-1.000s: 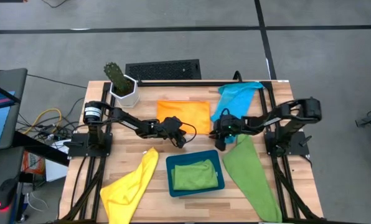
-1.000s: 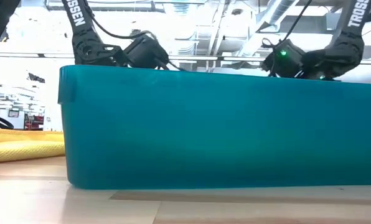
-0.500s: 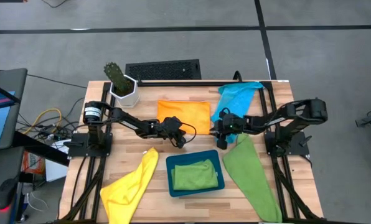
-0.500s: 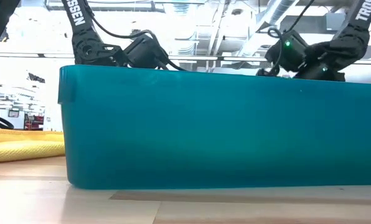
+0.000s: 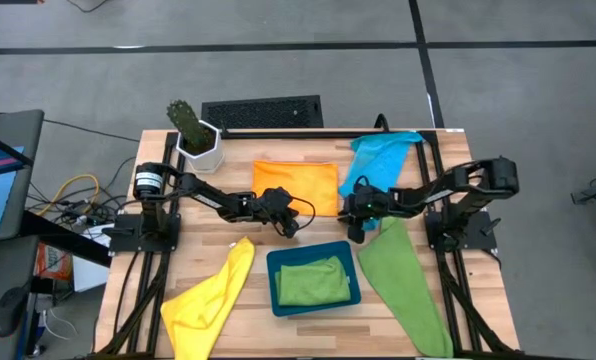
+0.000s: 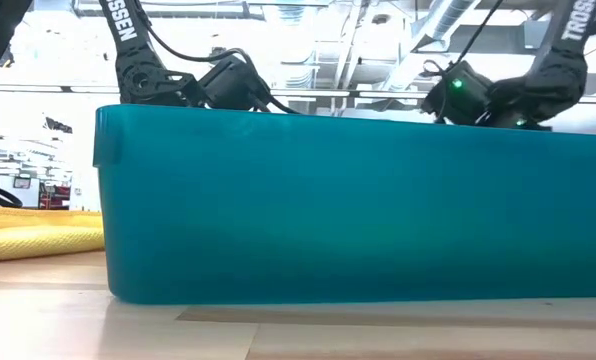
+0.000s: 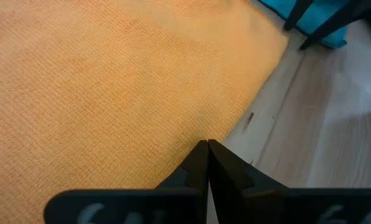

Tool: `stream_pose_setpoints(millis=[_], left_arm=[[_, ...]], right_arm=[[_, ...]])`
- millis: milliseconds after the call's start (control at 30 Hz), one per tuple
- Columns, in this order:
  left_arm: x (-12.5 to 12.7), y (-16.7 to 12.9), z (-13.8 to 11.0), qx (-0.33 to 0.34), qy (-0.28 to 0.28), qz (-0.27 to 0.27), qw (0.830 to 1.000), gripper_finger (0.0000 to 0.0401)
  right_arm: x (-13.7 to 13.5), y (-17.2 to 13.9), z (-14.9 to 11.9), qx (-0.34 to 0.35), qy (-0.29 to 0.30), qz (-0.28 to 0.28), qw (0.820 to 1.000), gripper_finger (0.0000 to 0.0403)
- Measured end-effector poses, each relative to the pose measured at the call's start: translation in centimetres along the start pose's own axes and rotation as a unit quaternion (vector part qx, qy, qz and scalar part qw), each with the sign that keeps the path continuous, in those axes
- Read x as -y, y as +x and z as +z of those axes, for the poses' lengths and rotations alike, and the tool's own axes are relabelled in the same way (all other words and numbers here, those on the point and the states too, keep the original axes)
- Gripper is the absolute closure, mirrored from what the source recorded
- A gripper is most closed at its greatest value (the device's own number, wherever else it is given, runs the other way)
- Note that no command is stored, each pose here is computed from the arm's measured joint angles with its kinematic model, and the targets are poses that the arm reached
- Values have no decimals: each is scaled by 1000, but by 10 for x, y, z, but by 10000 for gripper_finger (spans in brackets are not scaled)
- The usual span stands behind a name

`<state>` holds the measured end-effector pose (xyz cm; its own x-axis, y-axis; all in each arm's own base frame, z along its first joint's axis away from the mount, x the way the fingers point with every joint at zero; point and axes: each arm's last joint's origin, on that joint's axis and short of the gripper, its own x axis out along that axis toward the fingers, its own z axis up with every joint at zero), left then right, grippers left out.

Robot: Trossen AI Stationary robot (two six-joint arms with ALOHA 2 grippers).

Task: Fold microfiber towels
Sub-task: Fold the orange microfiber towel

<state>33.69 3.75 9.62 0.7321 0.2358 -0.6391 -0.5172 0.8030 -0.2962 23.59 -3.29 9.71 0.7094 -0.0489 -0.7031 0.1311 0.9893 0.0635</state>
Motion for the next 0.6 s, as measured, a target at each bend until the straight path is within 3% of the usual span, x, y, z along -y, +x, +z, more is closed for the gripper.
stream_pose_setpoints(millis=[133, 300, 600], left_arm=[[0, 0, 0, -3, 0, -2, 1000, 401], [0, 0, 0, -3, 1, -2, 1000, 401], [0, 0, -1, -6, 1, -3, 1000, 401]], right_arm=[[-4, -19, 23, 77, -9, 2, 997, 291], [-2, -18, 23, 86, -70, -19, 994, 291], [4, 15, -4, 3, -67, -18, 998, 292]])
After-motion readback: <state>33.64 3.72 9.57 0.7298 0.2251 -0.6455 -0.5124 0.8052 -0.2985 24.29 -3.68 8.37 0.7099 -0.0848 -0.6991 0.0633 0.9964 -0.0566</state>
